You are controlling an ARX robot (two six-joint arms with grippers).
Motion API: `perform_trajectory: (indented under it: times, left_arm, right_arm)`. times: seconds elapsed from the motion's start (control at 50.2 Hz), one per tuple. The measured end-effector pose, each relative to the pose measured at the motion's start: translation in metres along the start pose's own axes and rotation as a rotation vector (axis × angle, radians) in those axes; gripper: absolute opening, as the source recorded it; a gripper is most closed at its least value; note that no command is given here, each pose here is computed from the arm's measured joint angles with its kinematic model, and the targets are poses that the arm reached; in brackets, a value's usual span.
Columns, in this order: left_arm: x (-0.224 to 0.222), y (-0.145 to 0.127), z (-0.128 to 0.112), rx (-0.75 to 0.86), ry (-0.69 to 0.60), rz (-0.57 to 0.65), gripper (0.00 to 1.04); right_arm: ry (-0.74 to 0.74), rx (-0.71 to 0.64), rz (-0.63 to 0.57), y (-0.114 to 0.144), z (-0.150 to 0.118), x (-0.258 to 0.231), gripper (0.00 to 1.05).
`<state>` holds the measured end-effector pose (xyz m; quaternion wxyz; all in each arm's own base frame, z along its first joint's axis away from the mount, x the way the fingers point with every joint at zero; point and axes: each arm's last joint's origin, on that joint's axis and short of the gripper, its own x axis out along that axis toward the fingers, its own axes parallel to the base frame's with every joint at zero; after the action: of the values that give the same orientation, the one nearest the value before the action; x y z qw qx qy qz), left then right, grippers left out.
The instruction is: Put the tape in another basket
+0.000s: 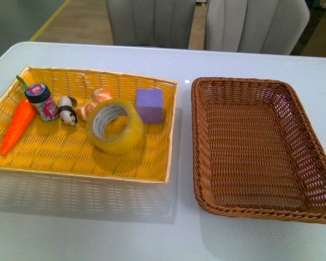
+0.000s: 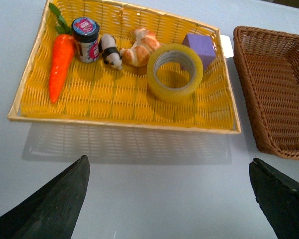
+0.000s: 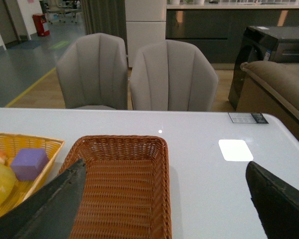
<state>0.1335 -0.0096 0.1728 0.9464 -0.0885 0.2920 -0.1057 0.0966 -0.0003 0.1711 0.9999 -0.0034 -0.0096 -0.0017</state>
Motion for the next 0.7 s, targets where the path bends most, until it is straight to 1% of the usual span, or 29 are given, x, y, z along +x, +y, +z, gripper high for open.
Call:
perform_trajectory:
  times: [0.179,0.299,0.378,0.458,0.697]
  left_arm:
    - [0.046,0.009,0.036,-0.040,-0.031,0.016,0.96]
    - [0.086,0.018,0.049,-0.083,-0.013,0.045,0.96]
    - [0.120,0.021,0.050,-0.124,0.043,0.052,0.96]
    - [0.153,0.017,0.049,-0.149,0.100,0.045,0.96]
    - [0.225,0.001,0.046,-0.207,0.206,0.037,0.96]
  right_arm:
    - [0.000,0.000,0.000,0.000,0.000,0.000,0.96]
    - [0.000,0.000,0.000,0.000,0.000,0.000,0.96]
    - [0.000,0.000,0.000,0.000,0.000,0.000,0.96]
    - [0.000,0.000,0.000,0.000,0.000,0.000,0.96]
    - [0.000,0.000,0.000,0.000,0.000,0.000,0.96]
